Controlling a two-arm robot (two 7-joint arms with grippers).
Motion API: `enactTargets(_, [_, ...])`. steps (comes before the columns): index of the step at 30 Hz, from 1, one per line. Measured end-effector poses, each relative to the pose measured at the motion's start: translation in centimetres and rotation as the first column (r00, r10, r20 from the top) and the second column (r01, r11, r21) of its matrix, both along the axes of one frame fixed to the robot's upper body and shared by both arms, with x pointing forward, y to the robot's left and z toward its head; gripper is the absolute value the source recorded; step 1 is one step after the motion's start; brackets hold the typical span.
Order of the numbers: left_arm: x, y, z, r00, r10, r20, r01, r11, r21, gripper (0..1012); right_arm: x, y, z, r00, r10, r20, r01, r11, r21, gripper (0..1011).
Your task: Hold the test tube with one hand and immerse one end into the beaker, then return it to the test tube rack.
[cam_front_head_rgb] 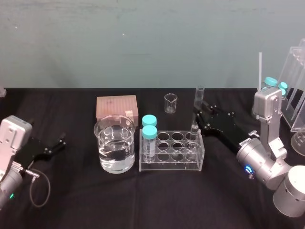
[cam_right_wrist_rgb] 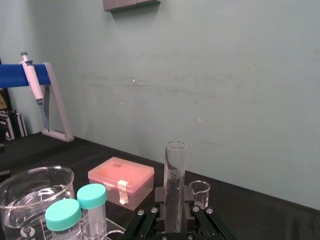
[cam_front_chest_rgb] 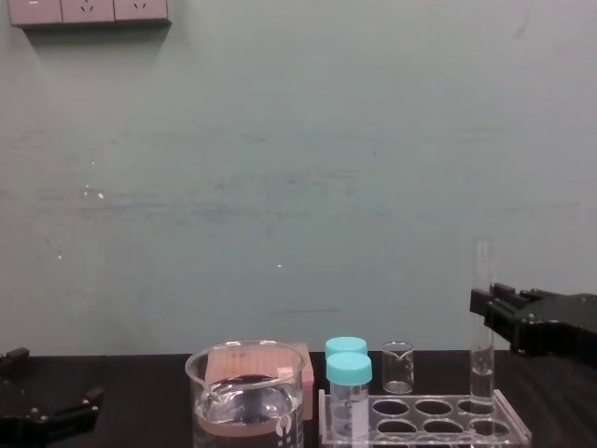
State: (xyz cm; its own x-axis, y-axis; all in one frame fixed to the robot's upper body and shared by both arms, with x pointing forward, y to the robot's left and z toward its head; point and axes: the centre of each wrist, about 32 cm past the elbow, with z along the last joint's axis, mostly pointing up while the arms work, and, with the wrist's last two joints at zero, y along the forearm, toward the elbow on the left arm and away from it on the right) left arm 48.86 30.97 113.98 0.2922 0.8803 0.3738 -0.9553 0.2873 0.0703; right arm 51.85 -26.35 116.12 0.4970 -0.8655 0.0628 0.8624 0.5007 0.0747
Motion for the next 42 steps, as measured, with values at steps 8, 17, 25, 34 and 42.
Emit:
enactTargets(8, [0.0,0.0,0.0,1.0000,0.000,0.000,0.000,1.0000,0.000,1000,0.2,0.0,0.9,0.999,0.010,0.037,-0.010,1.000,0.012,216])
enactTargets(17, [0.0,0.0,0.0,1.0000,0.000,0.000,0.000,1.0000,0.000,1000,0.4,0.0,2.4,0.996,0.021,0.084,-0.024,0.999,0.038,217])
enactTargets(25, [0.0,0.0,0.0,1.0000,0.000,0.000,0.000,1.0000,0.000,1000,0.6,-0.1,3.6,0.992,0.032,0.125,-0.039,0.998,0.050,216])
enactTargets(34, [0.0,0.0,0.0,1.0000,0.000,0.000,0.000,1.0000,0.000,1000,0.7,-0.5,4.5,0.988,0.031,0.154,-0.040,0.998,0.056,216])
enactTargets(42, [0.0,0.0,0.0,1.0000,0.000,0.000,0.000,1.0000,0.000,1000,0.8,-0.7,5.1,0.985,0.033,0.168,-0.045,0.997,0.067,217])
